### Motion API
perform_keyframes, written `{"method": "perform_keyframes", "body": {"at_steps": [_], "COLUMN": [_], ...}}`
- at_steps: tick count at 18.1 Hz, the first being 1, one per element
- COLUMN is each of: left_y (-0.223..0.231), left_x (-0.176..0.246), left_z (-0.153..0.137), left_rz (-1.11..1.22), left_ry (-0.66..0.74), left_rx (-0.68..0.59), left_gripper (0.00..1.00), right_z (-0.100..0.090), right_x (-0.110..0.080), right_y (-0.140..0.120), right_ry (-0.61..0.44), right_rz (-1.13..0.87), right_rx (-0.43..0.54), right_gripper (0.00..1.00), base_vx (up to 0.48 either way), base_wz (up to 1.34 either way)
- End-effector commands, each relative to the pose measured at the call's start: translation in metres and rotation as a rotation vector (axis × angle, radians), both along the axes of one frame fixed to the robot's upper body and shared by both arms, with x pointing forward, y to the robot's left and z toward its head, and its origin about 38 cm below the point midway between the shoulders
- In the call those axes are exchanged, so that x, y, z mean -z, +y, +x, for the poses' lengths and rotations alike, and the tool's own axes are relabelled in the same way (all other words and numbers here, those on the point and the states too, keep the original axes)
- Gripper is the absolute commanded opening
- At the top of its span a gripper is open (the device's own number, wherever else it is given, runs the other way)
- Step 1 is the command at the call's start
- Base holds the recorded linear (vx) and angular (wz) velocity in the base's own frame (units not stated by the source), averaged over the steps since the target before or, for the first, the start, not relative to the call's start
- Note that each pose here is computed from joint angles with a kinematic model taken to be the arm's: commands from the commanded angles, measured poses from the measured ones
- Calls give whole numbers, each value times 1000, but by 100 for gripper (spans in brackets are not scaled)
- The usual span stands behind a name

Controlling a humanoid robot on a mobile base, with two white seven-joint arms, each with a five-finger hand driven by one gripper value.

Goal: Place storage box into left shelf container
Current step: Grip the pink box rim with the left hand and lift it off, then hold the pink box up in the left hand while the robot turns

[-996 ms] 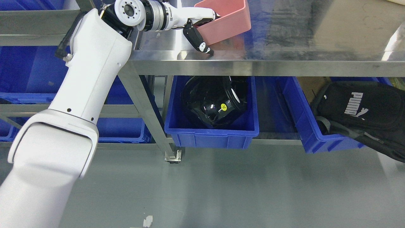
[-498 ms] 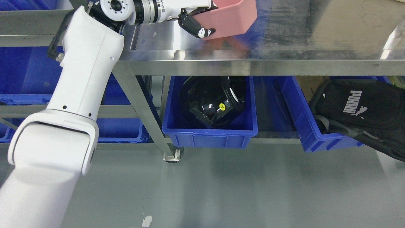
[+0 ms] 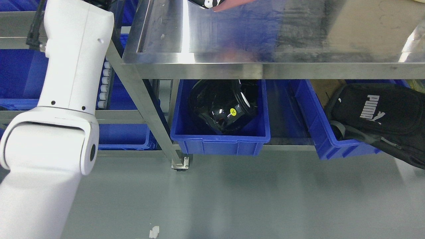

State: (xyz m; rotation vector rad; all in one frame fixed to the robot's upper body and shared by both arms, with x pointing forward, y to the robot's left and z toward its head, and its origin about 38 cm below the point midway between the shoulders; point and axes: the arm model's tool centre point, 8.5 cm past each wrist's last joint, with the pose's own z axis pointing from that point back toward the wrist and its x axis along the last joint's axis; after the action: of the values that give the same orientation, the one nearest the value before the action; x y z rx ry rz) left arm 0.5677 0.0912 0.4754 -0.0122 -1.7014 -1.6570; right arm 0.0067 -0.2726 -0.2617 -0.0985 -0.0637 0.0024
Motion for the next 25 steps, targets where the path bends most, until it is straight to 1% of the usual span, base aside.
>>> {"method": "perform_keyframes", "body": {"at_steps": [1,6,9,11,12,13,15,25], "left_y": [3,-28,-38,-47,-52,-59,-65,-67], "left_x": [-31,20,35,36,42,58,71,71], "left_z": [-37,-65,-75,-83,-86,-90,-97,-103], "left_rz": [-60,20,42,66,67,69,75,57], "left_ry": [-186,-210,-214,-230,-219,-190,-181,-164], "left_rx": [54,139,170,198,219,250,276,315], "left_gripper": [1,1,2,2,2,2,2,2], "right_z": [10,10,10,10,10,10,10,10], "right_x": [-1,-1,-1,-1,-1,-1,-1,-1], "right_y": [-11,-12,-12,-11,-12,-12,-12,-11], "right_ry": [-25,-25,-25,-25,-25,-25,-25,-25], "right_rz": [-18,-20,-20,-18,-20,-20,-20,-18], "right_rx": [2,3,3,2,3,3,3,2], "right_gripper": [100,100,100,100,100,100,100,100], "base_vx": [0,0,0,-3,-7,-7,0,1], "base_wz": [0,0,-17,-29,-16,-16,0,15]}}
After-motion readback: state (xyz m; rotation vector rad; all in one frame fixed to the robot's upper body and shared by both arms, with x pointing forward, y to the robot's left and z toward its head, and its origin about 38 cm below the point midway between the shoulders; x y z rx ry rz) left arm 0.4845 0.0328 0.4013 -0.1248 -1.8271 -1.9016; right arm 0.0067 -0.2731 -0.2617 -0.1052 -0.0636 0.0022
